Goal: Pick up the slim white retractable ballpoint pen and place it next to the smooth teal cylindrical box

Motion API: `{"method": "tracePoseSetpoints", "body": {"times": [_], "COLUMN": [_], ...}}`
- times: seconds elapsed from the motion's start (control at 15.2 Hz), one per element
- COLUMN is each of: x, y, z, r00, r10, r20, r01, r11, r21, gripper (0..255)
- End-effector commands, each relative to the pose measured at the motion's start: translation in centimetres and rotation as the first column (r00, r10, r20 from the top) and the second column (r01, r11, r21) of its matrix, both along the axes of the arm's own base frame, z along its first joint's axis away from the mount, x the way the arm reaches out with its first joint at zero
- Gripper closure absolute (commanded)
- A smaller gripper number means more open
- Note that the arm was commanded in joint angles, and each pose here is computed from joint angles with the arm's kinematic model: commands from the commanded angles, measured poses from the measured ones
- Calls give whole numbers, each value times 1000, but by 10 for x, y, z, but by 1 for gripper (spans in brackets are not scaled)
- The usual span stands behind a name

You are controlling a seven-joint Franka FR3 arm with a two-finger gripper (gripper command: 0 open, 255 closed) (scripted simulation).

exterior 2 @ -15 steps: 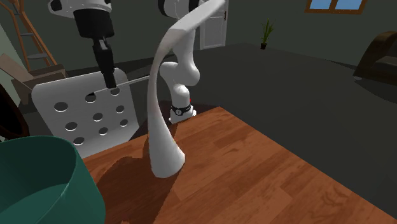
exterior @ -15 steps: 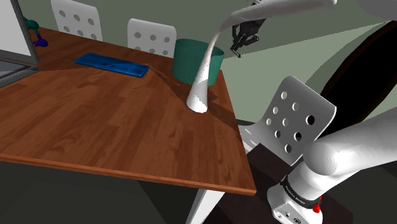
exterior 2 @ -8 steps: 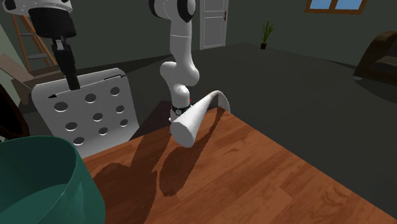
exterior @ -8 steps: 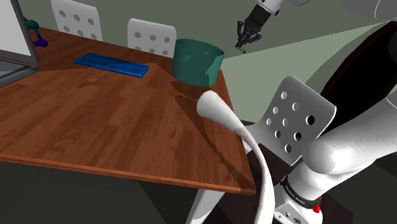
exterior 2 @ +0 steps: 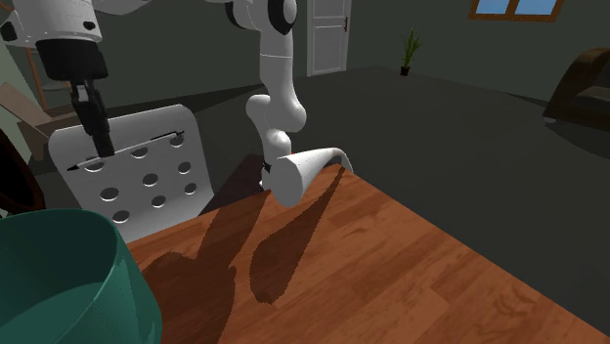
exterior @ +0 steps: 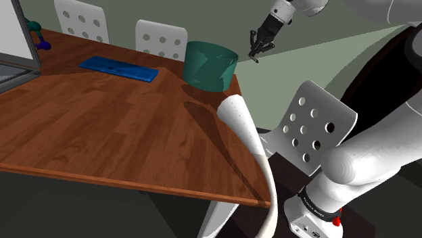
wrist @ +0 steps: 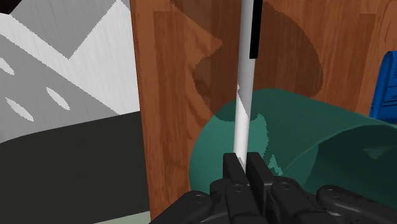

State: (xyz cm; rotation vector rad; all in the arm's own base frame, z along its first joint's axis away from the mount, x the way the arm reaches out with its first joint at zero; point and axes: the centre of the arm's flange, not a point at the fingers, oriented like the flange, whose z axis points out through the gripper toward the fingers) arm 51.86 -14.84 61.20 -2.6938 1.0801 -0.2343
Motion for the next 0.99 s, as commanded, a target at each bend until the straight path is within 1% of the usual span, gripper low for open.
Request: {"method": "tracePoseSetpoints", "body": {"times": [0.0, 0.92], "x": [0, 0], "y": [0, 0], "z": [-12, -86], "r00": [1000, 1000], "r10": [0, 0], "r20": [0, 0], "r01": [0, 0], "r11": [1000, 1000], "r21": [0, 0], "gripper": [255, 255]}}
